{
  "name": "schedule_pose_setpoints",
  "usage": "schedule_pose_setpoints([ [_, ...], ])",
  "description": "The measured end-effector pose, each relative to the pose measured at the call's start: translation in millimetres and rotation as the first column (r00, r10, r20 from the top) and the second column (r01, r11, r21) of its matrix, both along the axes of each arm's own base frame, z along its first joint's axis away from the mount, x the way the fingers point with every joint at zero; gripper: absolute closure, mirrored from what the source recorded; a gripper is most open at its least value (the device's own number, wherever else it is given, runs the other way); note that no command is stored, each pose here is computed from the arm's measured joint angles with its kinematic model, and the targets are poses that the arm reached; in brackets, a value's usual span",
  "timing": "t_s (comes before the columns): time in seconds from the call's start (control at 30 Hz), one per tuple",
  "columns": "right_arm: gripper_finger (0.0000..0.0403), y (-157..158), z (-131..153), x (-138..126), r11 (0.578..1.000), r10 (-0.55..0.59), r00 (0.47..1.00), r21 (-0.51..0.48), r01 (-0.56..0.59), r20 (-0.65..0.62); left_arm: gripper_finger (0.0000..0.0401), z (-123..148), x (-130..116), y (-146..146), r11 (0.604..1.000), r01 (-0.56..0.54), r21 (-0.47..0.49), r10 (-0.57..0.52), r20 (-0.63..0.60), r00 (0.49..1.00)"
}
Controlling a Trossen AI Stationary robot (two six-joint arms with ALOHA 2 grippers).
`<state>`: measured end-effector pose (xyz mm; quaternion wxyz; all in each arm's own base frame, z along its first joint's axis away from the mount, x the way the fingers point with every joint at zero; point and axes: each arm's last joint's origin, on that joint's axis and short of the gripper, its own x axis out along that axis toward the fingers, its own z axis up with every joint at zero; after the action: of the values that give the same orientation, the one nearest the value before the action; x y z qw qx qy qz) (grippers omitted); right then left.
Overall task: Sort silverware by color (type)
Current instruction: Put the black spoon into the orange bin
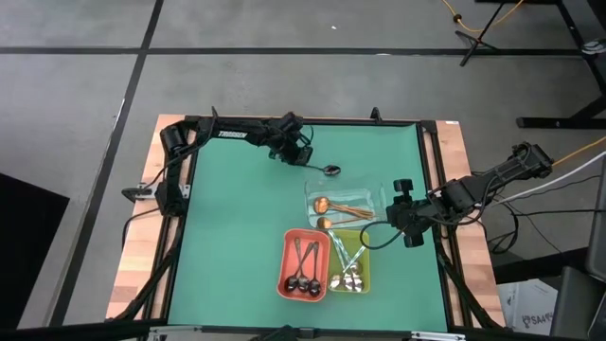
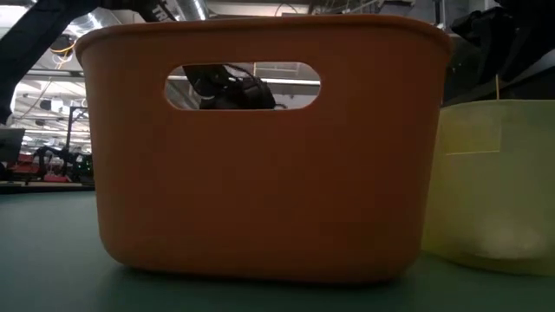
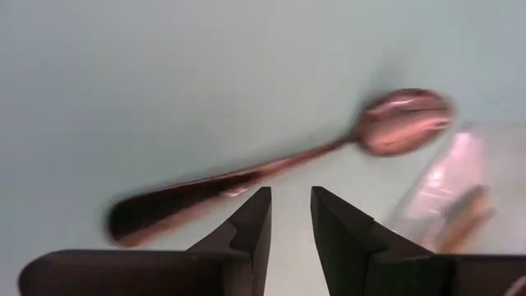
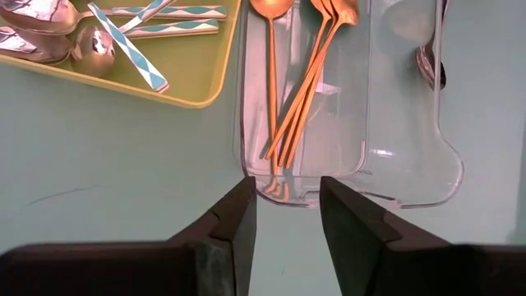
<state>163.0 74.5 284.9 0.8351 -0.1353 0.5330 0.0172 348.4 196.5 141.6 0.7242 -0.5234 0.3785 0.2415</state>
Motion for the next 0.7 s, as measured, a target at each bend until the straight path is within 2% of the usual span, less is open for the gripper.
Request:
schedule_pose_setpoints([
  [0.07,0.0278,0.0,0.0,0.0,1.000,0.000,1.000,0.000,0.000,0.000,0.0319,7.6,2.2,1.0,1.000,0.016,0.019,-0.017,0.054,0.998],
  [0.2,0.0278,0.0,0.0,0.0,1.000,0.000,1.000,0.000,0.000,0.000,0.0319,16.7,9.1,3.5,0.990,0.068,0.122,-0.086,0.149,0.985],
  [0.27,0.0278,0.0,0.0,0.0,1.000,0.000,1.000,0.000,0.000,0.001,0.0319,20.3,13.2,3.9,0.968,0.124,0.220,-0.165,0.181,0.970],
  [0.33,0.0278,0.0,0.0,0.1,1.000,0.000,1.000,0.000,0.000,0.001,0.0319,21.8,15.2,2.5,0.932,0.176,0.317,-0.237,0.162,0.958],
  [0.43,0.0278,0.0,0.0,0.1,1.000,0.000,1.000,0.000,0.000,0.001,0.0319,20.2,18.0,-3.8,0.854,0.259,0.451,-0.321,0.064,0.945],
  [0.53,0.0278,0.1,0.0,0.1,1.000,-0.001,1.000,0.001,0.001,0.001,0.0319,18.5,20.9,-11.9,0.755,0.353,0.553,-0.392,-0.051,0.918],
  [0.63,0.0278,0.1,0.1,0.1,1.000,-0.001,1.000,0.001,0.001,0.002,0.0319,14.8,23.0,-20.9,0.635,0.478,0.606,-0.485,-0.169,0.858],
  [0.7,0.0278,0.1,0.1,0.2,1.000,-0.001,1.000,0.001,0.001,0.002,0.0319,10.6,24.6,-25.8,0.569,0.546,0.615,-0.545,-0.216,0.810],
])
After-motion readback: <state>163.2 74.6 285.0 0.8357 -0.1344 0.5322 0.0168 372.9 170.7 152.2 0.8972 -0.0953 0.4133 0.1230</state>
